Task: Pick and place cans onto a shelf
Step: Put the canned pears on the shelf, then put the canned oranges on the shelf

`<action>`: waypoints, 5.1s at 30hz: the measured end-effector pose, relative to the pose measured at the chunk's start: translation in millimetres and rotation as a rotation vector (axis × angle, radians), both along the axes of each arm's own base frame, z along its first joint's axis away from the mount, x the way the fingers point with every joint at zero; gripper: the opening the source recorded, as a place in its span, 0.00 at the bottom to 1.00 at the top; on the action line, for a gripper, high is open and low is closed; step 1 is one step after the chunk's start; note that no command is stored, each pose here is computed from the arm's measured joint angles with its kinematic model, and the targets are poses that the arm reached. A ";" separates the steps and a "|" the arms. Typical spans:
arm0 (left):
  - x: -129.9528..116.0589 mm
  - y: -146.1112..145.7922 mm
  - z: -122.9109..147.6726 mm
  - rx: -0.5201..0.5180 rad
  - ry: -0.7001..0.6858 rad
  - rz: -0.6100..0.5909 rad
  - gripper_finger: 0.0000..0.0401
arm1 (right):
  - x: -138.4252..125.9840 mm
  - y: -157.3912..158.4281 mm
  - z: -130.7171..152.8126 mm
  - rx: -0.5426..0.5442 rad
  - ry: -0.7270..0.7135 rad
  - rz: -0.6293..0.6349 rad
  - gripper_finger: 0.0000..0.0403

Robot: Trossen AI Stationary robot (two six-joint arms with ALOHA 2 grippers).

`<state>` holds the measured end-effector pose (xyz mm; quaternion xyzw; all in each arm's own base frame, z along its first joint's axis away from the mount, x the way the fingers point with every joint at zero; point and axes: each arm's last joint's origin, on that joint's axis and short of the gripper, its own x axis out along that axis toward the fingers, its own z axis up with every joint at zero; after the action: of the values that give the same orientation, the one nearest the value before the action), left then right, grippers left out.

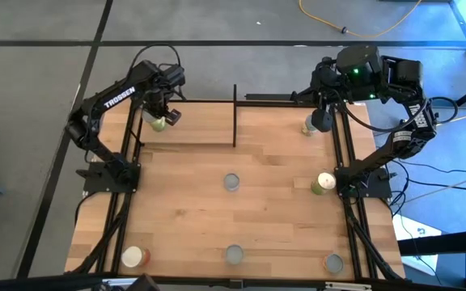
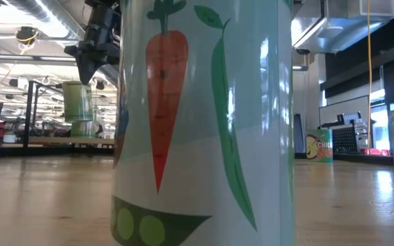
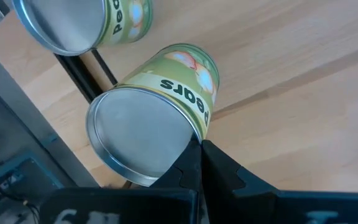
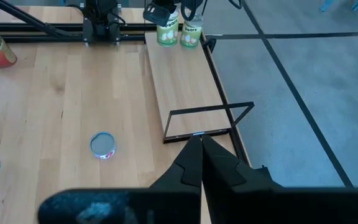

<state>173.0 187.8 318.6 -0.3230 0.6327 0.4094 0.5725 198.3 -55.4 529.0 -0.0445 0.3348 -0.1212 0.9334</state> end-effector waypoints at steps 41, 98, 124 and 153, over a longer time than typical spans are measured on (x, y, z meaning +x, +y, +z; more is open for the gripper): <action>-5.2 -10.7 -35.7 -0.055 0.092 -0.067 0.00 | -0.1 0.1 -0.2 0.007 0.000 -0.004 0.01; -7.9 -5.8 -51.8 -0.099 0.130 -0.086 0.12 | -0.1 0.0 -0.1 0.001 0.001 0.000 0.01; 26.4 -81.3 110.9 0.208 -0.418 -0.402 0.12 | -32.2 8.1 4.1 0.034 0.011 -0.057 0.01; -34.0 -164.6 158.1 0.389 -0.663 -0.525 0.12 | -48.2 58.6 -174.6 0.909 0.621 -0.497 0.10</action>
<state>139.0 23.3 476.6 -0.1518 0.3873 0.2363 0.8781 150.1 3.2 354.3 0.4051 0.6103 -0.1616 0.6613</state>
